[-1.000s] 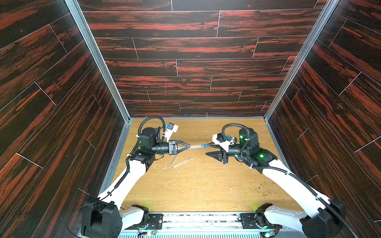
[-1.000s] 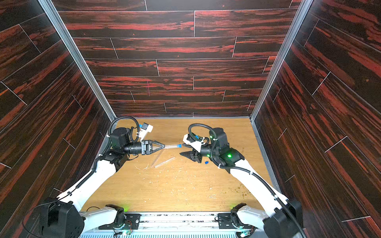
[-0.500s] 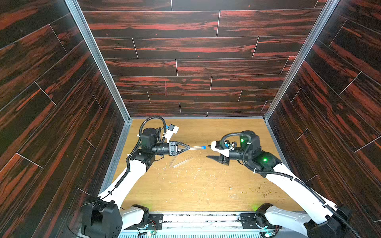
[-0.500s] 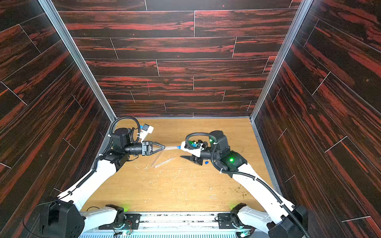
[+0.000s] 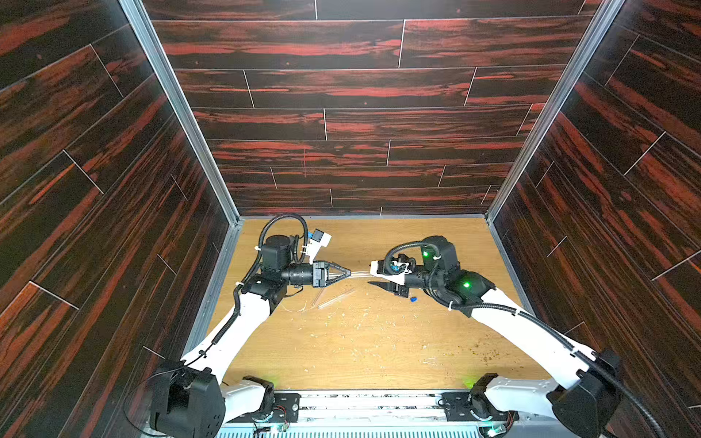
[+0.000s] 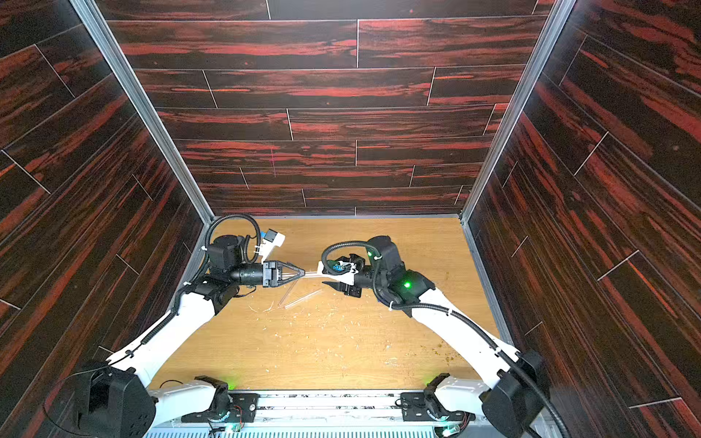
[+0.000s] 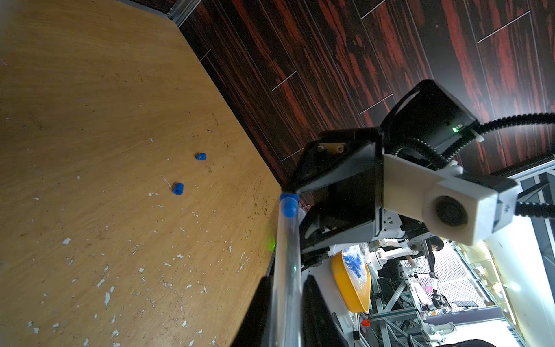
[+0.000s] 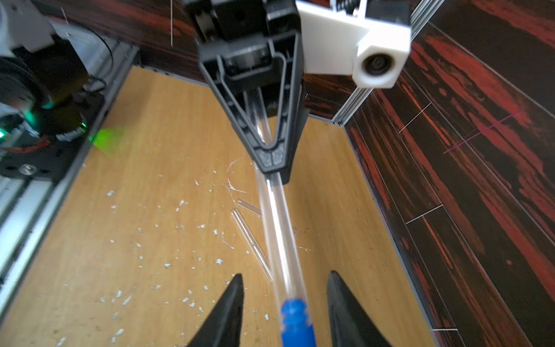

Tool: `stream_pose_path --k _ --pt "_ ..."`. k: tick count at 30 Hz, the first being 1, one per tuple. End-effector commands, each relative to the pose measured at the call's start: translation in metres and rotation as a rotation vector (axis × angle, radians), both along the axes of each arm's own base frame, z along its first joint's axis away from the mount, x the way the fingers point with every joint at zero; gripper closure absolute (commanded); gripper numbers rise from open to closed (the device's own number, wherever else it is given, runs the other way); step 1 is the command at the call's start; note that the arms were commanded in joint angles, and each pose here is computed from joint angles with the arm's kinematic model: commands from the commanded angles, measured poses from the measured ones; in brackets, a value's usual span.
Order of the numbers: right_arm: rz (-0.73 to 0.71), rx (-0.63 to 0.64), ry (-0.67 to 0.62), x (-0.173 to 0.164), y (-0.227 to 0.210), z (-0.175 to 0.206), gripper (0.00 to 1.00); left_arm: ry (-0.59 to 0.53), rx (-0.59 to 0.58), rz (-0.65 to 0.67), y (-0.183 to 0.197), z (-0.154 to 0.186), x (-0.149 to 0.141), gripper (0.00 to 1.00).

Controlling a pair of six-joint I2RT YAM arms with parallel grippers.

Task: Insert stoppers into test tubes
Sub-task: Place the test tube at the center of the board.

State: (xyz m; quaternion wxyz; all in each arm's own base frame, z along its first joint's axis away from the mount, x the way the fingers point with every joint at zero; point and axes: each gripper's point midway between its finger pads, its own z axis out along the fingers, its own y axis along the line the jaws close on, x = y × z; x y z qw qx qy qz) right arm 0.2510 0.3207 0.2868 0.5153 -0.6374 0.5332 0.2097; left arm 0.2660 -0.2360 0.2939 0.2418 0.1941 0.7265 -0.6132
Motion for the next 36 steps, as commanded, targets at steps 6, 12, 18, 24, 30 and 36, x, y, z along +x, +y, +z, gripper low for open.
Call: stream_pose_path --k 6,12,18,24,30,36 --pt "0.021 -0.026 -0.029 0.007 0.009 0.000 0.63 -0.051 -0.006 -0.028 -0.002 0.010 -0.003 0.90" --pt "0.030 -0.033 -0.016 0.005 0.012 -0.005 0.68 -0.055 0.000 -0.032 -0.002 0.009 -0.005 0.90" --pt "0.037 -0.046 -0.001 0.001 0.014 -0.011 0.73 -0.053 -0.001 -0.038 -0.003 0.012 -0.006 0.90" --pt "0.025 -0.046 0.011 0.003 0.014 -0.011 0.83 -0.049 0.003 -0.038 -0.002 0.010 -0.006 0.90" --pt "0.015 -0.049 0.020 0.004 0.013 -0.013 0.87 -0.055 0.006 -0.036 -0.002 0.008 -0.007 0.76" --pt "0.003 -0.034 0.018 0.003 0.011 -0.014 0.89 -0.065 0.023 -0.025 -0.001 0.003 -0.005 0.37"
